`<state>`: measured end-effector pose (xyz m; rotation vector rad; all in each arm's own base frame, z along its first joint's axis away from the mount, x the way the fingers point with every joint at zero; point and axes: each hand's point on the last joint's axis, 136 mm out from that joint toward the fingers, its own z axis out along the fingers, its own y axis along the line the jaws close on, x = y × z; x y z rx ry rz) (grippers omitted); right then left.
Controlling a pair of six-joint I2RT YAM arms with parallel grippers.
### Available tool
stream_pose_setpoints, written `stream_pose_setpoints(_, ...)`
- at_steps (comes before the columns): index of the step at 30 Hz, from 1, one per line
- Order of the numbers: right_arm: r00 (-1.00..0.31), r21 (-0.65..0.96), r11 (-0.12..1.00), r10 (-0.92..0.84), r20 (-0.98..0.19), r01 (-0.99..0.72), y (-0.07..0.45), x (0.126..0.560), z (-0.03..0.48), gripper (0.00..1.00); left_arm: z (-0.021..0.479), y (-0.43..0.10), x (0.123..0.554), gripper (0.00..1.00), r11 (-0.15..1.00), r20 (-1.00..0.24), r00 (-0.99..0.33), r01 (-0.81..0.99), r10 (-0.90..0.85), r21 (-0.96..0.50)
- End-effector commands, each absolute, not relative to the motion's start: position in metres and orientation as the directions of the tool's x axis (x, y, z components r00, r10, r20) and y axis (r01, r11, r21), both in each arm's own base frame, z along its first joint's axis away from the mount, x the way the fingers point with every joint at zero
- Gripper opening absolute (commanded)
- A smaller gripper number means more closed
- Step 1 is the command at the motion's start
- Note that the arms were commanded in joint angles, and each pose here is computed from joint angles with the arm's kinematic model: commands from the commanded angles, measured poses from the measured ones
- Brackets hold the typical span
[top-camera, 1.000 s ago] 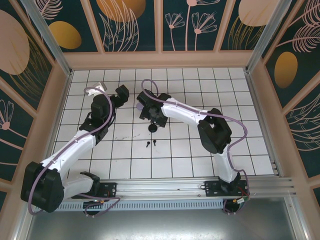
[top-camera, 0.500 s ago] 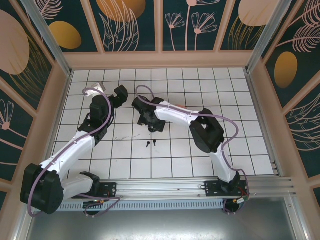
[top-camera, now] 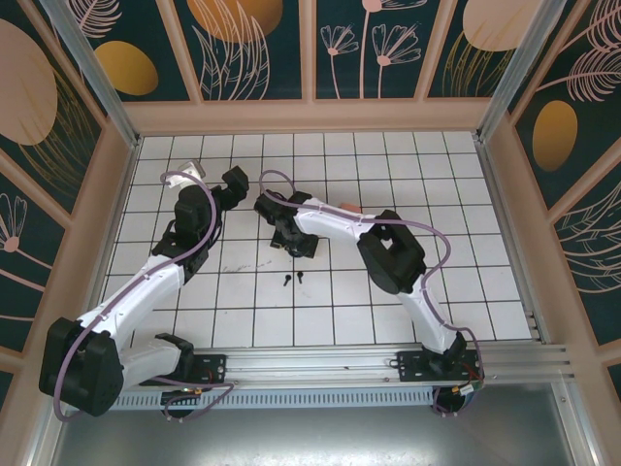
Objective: Insert the wireless bluetooth earbuds into the charging case
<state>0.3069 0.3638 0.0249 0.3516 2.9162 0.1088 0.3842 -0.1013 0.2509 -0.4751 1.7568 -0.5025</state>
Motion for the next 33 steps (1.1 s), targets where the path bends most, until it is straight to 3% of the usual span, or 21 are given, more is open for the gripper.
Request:
stream_pose_setpoints(1,-0.956,0.048,0.979,0.205,-0.209,0.200,0.358,0.309,0.024,0.66,0.260,-0.100,0.381,0.99,0.824,-0.804,-0.206,-0.023,-0.558,-0.566)
stream_pose_setpoints(9,-0.964,0.024,0.994,0.109,-0.244,0.106,0.354,0.305,0.030,0.45,0.260,-0.099,0.378,0.99,0.826,-0.806,-0.206,-0.020,-0.555,-0.564)
stream_pose_setpoints(20,-0.943,-0.086,0.985,-0.165,-0.290,-0.146,0.321,0.284,0.042,0.44,0.261,-0.109,0.376,0.99,0.826,-0.805,-0.241,0.024,-0.542,-0.564)
stream_pose_setpoints(28,-0.955,-0.064,0.983,-0.182,-0.233,-0.172,0.322,0.275,0.025,0.47,0.257,-0.112,0.377,0.99,0.822,-0.799,-0.256,0.031,-0.544,-0.569)
stream_pose_setpoints(33,-0.960,-0.049,0.985,-0.173,-0.219,-0.166,0.326,0.275,0.019,0.55,0.259,-0.113,0.376,0.99,0.819,-0.798,-0.255,0.037,-0.546,-0.573)
